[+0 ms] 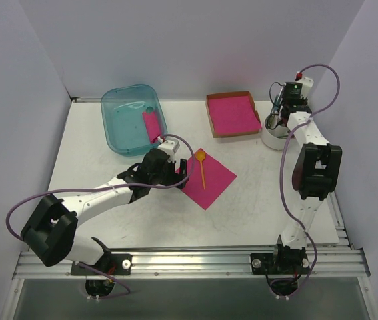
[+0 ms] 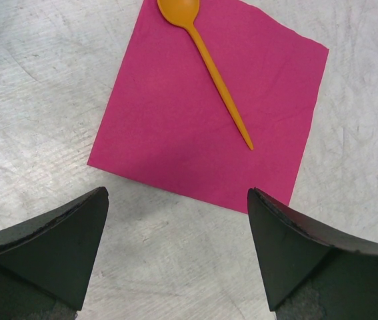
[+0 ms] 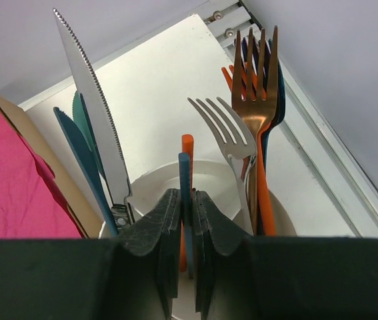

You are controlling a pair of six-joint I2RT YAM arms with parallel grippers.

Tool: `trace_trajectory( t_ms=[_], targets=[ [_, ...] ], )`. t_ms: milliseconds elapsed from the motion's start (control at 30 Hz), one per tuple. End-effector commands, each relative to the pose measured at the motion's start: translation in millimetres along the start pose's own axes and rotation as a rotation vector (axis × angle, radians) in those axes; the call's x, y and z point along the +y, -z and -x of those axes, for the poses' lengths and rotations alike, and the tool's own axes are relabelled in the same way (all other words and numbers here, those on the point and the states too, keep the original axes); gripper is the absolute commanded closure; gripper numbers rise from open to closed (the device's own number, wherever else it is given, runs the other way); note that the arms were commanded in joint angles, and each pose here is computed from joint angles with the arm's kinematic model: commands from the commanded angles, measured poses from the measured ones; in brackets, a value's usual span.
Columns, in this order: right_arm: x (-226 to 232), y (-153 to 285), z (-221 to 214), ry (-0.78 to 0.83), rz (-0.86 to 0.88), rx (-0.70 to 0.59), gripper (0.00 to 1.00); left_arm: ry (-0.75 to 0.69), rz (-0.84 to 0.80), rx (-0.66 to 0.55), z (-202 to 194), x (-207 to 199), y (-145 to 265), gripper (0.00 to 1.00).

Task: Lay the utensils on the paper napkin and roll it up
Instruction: Pick up the utensils from the container.

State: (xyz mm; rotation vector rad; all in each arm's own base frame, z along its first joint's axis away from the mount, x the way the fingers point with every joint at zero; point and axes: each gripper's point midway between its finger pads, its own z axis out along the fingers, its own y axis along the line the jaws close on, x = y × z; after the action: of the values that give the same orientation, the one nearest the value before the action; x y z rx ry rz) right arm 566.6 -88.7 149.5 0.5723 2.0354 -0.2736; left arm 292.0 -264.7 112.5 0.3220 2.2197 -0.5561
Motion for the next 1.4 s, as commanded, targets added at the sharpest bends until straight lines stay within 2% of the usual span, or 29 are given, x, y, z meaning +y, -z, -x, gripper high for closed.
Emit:
trace_trajectory(
  t_ms=[0, 333, 533, 833, 967, 1100, 1233, 1367],
  targets=[
    [-1.8, 6.1, 14.0, -0.016, -0.004, -0.036, 1.00, -0.010, -0.045, -0.071, 27.5, -12.6, 0.2, 0.06],
    [2.5, 36.3, 45.9, 0.008, 0.014, -0.132, 1.00, -0.013, -0.054, -0.082, 29.7, -14.0, 4.7, 0.06],
    [7.4, 70.3, 73.8, 0.040, 0.049, -0.257, 1.00, -0.012, -0.067, -0.089, 31.3, -15.9, 7.1, 0.06],
    [18.7, 156.2, 128.3, 0.081, 0.014, -0.401, 1.00, -0.020, -0.076, -0.097, 32.2, -17.3, 10.5, 0.06],
    [21.9, 199.5, 148.0, 0.060, 0.084, -0.442, 1.00, -0.022, -0.083, -0.110, 34.8, -18.7, 13.9, 0.06],
    [30.5, 217.9, 142.1, 0.072, 0.187, -0.398, 1.00, -0.022, -0.095, -0.127, 37.5, -20.0, 18.4, 0.06],
    [57.3, 226.9, 110.2, 0.106, 0.378, -0.267, 1.00, -0.028, -0.130, -0.151, 41.9, -26.4, 23.2, 0.06],
    [99.1, 237.5, 39.5, 0.163, 0.666, -0.007, 1.00, -0.034, -0.198, -0.147, 41.9, -38.0, 26.7, 0.06]
  ],
)
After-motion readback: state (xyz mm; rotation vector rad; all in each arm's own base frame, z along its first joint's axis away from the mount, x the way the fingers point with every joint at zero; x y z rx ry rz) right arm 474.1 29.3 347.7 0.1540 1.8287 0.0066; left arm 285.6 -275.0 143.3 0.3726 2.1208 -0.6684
